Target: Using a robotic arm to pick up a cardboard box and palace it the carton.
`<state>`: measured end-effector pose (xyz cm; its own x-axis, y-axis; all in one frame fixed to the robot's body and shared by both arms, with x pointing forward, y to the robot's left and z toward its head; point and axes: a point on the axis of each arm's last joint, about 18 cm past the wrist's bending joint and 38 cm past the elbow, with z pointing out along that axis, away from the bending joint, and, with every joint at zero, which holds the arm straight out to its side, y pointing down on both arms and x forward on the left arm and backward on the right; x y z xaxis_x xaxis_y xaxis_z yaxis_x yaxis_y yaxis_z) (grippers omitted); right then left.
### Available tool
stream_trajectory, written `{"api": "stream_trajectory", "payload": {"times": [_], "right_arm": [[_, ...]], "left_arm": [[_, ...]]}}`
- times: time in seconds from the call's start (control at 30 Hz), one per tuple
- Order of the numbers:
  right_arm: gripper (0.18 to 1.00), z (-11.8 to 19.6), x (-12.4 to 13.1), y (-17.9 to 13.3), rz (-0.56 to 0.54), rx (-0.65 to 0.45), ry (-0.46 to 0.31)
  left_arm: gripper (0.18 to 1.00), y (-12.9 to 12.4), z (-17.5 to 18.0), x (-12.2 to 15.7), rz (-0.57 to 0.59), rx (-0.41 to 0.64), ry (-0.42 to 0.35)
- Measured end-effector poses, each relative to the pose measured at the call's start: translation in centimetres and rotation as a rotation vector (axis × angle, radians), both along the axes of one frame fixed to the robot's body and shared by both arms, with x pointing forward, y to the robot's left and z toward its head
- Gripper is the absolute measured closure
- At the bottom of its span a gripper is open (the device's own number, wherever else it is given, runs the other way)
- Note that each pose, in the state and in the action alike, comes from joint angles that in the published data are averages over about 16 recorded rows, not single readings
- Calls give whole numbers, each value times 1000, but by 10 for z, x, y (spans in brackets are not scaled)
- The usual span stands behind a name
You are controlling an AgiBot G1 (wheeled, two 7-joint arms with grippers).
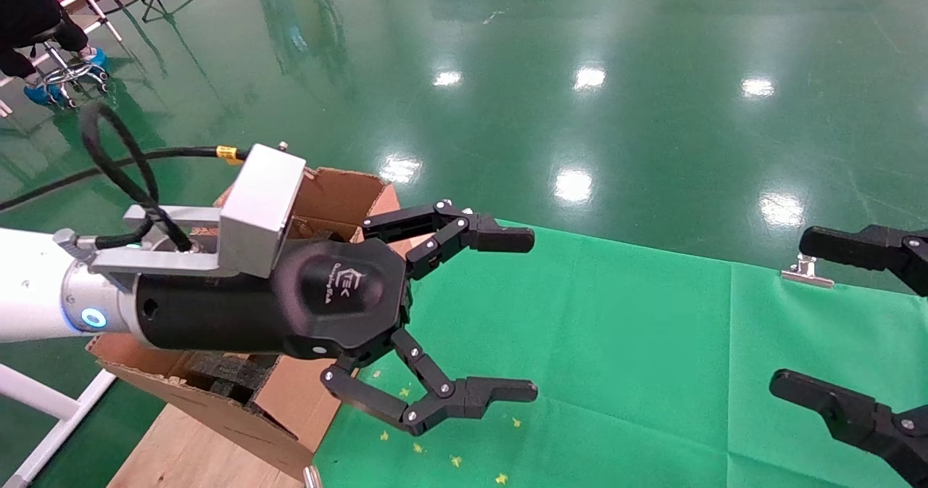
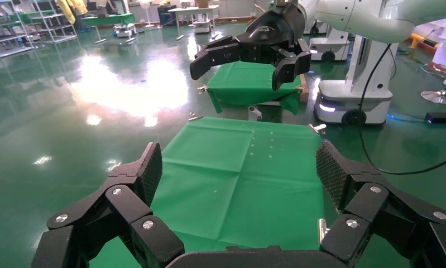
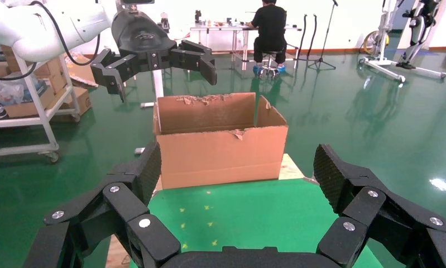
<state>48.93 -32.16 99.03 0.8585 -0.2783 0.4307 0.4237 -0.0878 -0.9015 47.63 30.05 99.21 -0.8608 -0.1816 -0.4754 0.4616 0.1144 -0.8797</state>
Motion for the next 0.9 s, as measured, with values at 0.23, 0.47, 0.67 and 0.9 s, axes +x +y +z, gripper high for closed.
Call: {"api": "stream_trajectory", "payload": {"times": [0.23,0.47,0.67,0.9], "right_arm": [[178,0,0,0,0,0,0],[178,0,0,0,0,0,0],[178,0,0,0,0,0,0],[178,0,0,0,0,0,0]], "left_arm": [[183,0,0,0,1,0,0],[183,0,0,0,1,0,0],[183,0,0,0,2,0,0],[183,0,0,0,2,0,0]]}}
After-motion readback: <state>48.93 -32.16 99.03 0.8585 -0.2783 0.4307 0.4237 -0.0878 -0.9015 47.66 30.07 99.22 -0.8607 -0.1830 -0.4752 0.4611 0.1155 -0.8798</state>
